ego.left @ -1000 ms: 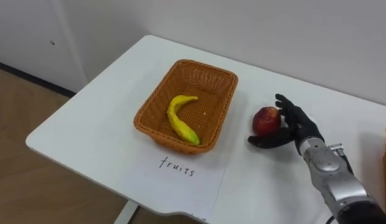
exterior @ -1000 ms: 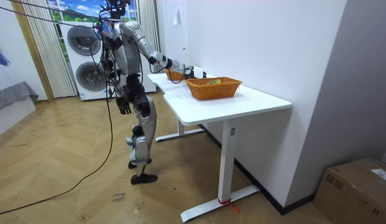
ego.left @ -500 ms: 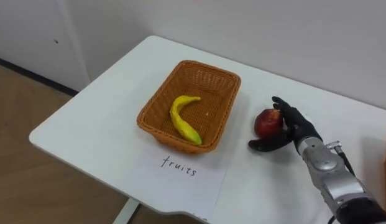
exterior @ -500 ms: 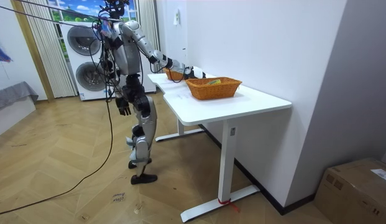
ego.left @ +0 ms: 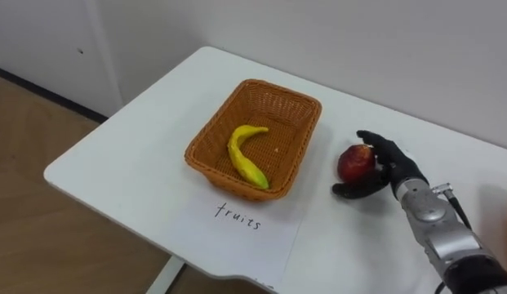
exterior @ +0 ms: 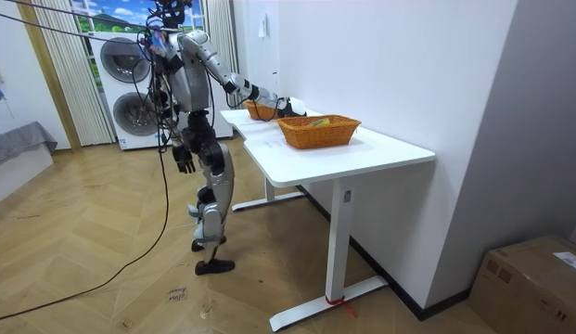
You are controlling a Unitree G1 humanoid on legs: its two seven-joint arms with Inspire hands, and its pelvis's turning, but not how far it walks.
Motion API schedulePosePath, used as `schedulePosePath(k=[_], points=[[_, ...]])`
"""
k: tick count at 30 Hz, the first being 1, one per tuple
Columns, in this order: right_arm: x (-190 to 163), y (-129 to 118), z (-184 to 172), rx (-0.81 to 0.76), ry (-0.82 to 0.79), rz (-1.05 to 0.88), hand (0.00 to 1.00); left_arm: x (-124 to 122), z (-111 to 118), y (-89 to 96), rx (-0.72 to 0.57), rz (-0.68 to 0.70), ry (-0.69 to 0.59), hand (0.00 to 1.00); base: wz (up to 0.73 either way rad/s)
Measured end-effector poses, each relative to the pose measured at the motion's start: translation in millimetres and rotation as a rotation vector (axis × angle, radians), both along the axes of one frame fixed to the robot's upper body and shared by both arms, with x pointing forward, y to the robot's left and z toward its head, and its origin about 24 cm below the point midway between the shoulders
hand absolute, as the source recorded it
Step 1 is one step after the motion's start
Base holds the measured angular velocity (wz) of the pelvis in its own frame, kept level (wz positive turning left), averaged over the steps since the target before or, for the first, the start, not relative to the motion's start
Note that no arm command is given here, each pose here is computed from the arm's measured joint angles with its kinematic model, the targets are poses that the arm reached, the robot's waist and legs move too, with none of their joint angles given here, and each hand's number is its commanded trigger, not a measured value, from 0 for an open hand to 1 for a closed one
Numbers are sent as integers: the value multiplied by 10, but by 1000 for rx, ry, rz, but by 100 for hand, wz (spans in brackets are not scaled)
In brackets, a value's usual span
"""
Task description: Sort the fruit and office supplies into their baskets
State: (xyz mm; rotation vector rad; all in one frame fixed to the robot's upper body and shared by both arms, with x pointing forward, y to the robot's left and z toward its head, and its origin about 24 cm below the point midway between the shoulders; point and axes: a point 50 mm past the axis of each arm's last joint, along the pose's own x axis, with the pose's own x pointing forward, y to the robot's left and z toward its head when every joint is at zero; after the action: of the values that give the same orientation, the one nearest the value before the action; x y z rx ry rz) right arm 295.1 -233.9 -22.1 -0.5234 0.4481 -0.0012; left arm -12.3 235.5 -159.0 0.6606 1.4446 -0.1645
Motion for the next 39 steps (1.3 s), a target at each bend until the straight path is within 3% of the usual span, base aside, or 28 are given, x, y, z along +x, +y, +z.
schedulePosePath(k=[20, 39], points=[[36, 12, 11, -39, 13, 36, 100, 38, -10, 14, 7, -2, 3, 0, 0], [99, 96, 124, -25, -34, 78, 100, 293, 4, 39, 52, -10, -98, 0, 1]])
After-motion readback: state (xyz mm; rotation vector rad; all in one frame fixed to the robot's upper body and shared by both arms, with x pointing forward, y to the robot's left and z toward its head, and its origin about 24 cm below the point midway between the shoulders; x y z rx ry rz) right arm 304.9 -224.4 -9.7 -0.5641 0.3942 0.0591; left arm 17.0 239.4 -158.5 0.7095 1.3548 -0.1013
